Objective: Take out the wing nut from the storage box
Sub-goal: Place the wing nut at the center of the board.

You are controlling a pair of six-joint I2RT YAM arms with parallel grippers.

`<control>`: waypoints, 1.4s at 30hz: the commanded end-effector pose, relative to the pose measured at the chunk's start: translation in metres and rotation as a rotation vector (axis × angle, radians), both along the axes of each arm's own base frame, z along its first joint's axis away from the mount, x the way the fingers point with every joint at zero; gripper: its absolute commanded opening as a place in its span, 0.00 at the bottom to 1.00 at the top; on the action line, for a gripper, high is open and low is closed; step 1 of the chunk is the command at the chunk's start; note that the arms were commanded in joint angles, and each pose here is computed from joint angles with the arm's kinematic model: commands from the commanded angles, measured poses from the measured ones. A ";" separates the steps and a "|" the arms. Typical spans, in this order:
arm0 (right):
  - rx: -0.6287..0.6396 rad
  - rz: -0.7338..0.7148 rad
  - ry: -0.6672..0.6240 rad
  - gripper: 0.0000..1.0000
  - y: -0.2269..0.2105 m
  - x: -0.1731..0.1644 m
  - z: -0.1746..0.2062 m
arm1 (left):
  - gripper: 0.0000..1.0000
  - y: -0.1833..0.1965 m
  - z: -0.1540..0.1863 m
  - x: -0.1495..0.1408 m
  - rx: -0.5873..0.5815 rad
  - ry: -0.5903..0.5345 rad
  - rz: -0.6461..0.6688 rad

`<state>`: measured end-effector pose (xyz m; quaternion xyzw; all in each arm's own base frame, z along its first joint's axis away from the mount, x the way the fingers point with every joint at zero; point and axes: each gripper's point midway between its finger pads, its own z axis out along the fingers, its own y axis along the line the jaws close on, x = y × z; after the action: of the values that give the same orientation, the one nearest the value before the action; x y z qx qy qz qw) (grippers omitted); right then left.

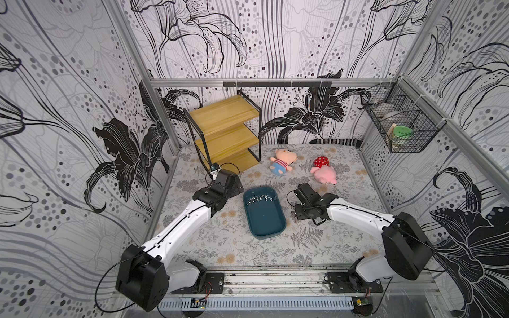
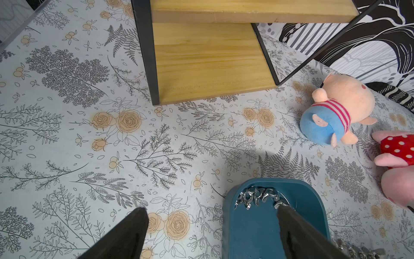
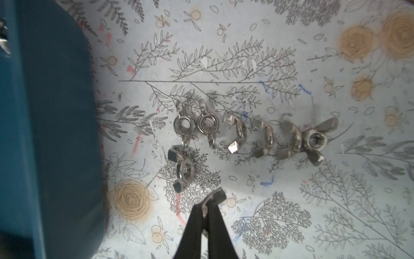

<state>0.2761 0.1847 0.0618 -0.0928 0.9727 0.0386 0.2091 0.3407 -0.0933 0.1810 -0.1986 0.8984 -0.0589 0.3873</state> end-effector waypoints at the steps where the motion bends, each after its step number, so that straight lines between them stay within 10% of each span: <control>1: 0.002 -0.012 0.014 0.04 -0.001 -0.001 -0.009 | 0.95 -0.002 0.012 0.006 -0.005 -0.035 0.003; 28: 0.000 -0.009 0.058 0.04 0.002 0.011 -0.041 | 0.95 0.002 0.011 0.002 0.004 -0.033 0.011; 42: -0.009 -0.020 0.042 0.20 0.001 0.014 -0.032 | 0.95 0.002 0.011 0.001 0.004 -0.033 0.014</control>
<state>0.2898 0.1890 0.0257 -0.0824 0.9772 0.0429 0.1911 0.3407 -0.0927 0.1813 -0.1994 0.8979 -0.0575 0.3883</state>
